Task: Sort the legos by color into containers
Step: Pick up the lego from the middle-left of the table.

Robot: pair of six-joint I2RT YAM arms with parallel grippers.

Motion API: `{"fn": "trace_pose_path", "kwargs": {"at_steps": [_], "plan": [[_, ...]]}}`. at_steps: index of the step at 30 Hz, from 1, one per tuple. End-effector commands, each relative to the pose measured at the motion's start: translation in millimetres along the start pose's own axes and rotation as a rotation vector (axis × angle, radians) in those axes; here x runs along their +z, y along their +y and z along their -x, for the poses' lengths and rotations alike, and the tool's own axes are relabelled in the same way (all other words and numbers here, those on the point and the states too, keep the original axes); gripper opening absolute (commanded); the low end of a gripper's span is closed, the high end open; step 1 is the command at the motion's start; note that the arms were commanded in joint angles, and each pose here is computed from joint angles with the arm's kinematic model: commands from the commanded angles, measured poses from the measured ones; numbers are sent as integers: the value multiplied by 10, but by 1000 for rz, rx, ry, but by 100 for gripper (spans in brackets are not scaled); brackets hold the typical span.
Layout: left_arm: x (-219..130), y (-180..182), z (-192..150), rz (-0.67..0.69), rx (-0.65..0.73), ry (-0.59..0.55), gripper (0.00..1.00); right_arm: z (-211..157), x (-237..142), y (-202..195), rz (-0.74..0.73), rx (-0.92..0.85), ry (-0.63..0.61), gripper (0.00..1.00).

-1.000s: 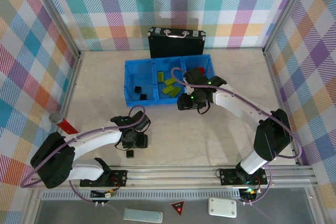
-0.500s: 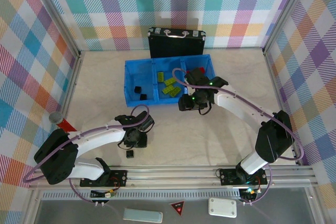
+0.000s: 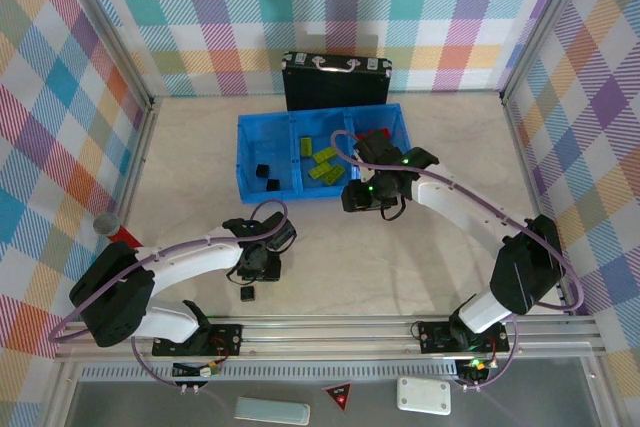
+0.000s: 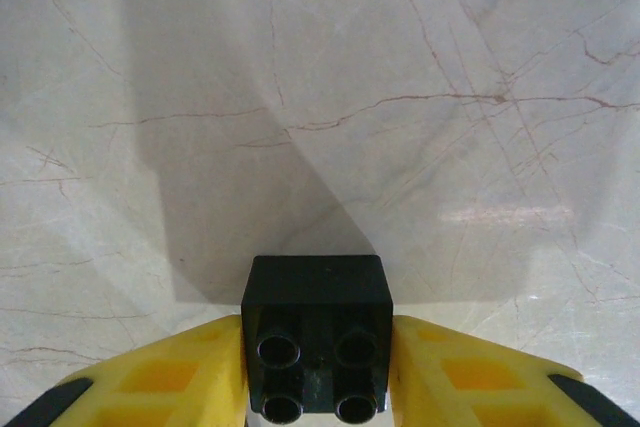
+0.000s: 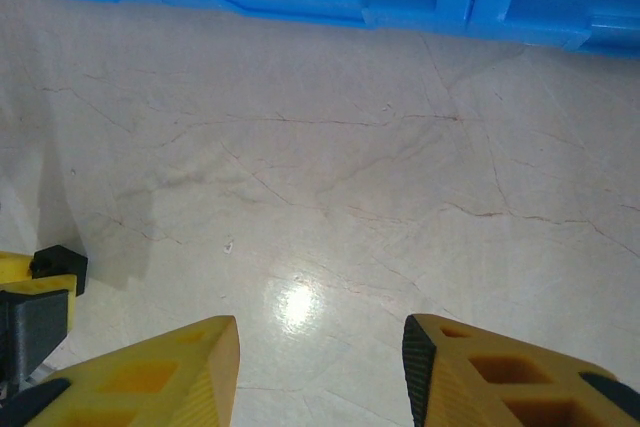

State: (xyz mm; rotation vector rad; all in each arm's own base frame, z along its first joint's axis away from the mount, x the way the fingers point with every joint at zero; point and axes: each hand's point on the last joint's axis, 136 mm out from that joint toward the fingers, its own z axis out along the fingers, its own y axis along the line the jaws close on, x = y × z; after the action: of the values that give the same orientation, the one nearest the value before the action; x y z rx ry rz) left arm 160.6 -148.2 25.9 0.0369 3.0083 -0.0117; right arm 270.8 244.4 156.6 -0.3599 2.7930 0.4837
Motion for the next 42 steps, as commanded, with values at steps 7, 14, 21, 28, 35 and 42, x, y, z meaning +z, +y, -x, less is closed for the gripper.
{"fn": "trace_pose_path", "kwargs": {"at_steps": [7, 14, 21, 28, 35, 42], "plan": [[-65, -9, -14, 19, 7, 1, 35, -59, -113, 6, -3, 3, -7, 49], [-156, -3, 59, 22, 3, -34, 34, -64, -150, -8, -11, 2, -12, 48], [-198, -33, 171, 50, 29, -49, 35, -123, -195, -62, -27, 13, -14, 48], [-312, -125, 412, 48, 57, -72, 34, -289, -259, -167, -49, 35, -13, 49], [-438, -205, 749, 28, 71, -87, 34, -504, -371, -343, -98, 56, -19, 49], [-583, -190, 1125, 8, 75, -109, 34, -735, -457, -486, -123, 98, -23, 49]]}}
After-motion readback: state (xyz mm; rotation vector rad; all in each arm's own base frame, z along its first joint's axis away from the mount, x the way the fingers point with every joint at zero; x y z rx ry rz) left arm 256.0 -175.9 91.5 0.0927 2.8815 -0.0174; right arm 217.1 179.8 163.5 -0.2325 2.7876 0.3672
